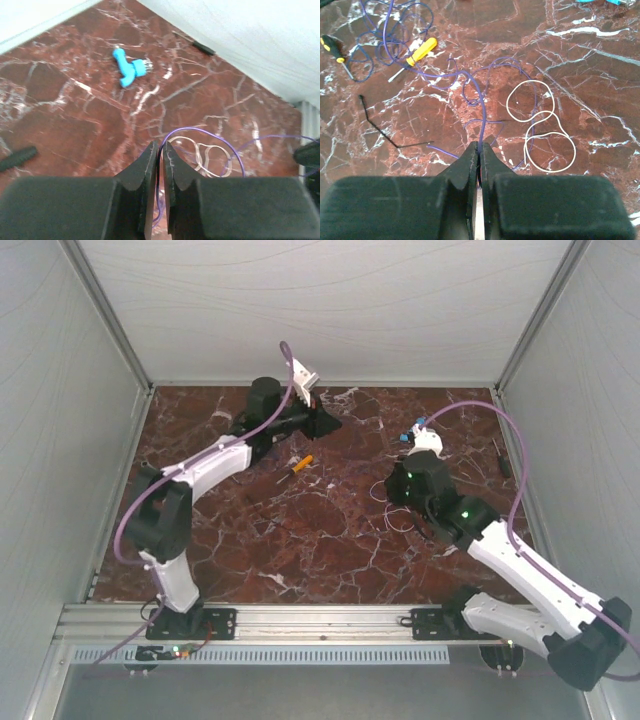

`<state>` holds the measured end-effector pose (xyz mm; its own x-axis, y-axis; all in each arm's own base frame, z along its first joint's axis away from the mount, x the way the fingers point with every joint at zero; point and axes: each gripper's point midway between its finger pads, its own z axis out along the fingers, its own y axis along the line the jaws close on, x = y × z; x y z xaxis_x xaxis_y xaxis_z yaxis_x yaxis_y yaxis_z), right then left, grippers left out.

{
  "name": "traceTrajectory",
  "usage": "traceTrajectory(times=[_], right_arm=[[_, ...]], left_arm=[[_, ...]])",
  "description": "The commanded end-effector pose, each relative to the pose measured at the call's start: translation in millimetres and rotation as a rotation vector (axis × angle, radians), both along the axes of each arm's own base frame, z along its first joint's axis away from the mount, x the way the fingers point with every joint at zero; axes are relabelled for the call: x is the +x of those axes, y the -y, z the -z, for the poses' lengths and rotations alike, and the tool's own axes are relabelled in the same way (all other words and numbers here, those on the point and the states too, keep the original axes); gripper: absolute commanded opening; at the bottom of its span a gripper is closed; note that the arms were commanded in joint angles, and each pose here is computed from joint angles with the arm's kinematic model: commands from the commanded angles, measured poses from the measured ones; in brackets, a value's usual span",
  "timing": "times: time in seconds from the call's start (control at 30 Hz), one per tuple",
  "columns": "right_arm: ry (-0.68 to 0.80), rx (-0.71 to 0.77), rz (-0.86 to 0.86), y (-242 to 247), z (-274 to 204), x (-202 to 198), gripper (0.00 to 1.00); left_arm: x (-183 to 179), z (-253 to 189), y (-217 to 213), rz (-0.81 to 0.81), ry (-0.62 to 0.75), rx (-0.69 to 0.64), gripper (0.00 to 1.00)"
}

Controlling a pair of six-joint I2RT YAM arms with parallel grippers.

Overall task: Zip-tie the wires
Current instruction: Place the cable at the center of the board.

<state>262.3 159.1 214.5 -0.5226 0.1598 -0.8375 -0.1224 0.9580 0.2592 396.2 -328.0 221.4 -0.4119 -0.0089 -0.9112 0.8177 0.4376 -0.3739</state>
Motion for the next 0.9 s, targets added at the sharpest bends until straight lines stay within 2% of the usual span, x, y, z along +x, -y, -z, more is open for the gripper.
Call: traceTrajectory(times=[0.0, 0.17, 0.43, 0.57, 0.67, 0.8, 0.87], right_arm=[[-0.016, 0.039, -0.014, -8, -3, 17, 0.0], [-0.052, 0.081, 0.015, -14, 3, 48, 0.0], [-0.101, 0.097, 0.074, -10, 11, 93, 0.0], [-0.162, 0.082, 0.106, 1, 30, 91, 0.0], [-0.207, 0.063, 0.128, 11, 51, 77, 0.0], [-0.251, 0.039, 0.158, 24, 70, 60, 0.0], [-0.257, 0.042, 0.172, 28, 74, 56, 0.0]], left_arm=[[45, 6, 9, -0.017, 0.162, 0.069, 0.09], [86, 29, 14, -0.071, 0.267, 0.119, 0.09], [131, 30, 16, -0.177, 0.499, 0.11, 0.08], [140, 41, 14, -0.211, 0.499, 0.121, 0.14], [133, 59, 16, -0.19, 0.454, 0.127, 0.32], [120, 77, 15, -0.177, 0.376, 0.13, 0.71], [113, 80, 13, -0.18, 0.338, 0.131, 0.88]])
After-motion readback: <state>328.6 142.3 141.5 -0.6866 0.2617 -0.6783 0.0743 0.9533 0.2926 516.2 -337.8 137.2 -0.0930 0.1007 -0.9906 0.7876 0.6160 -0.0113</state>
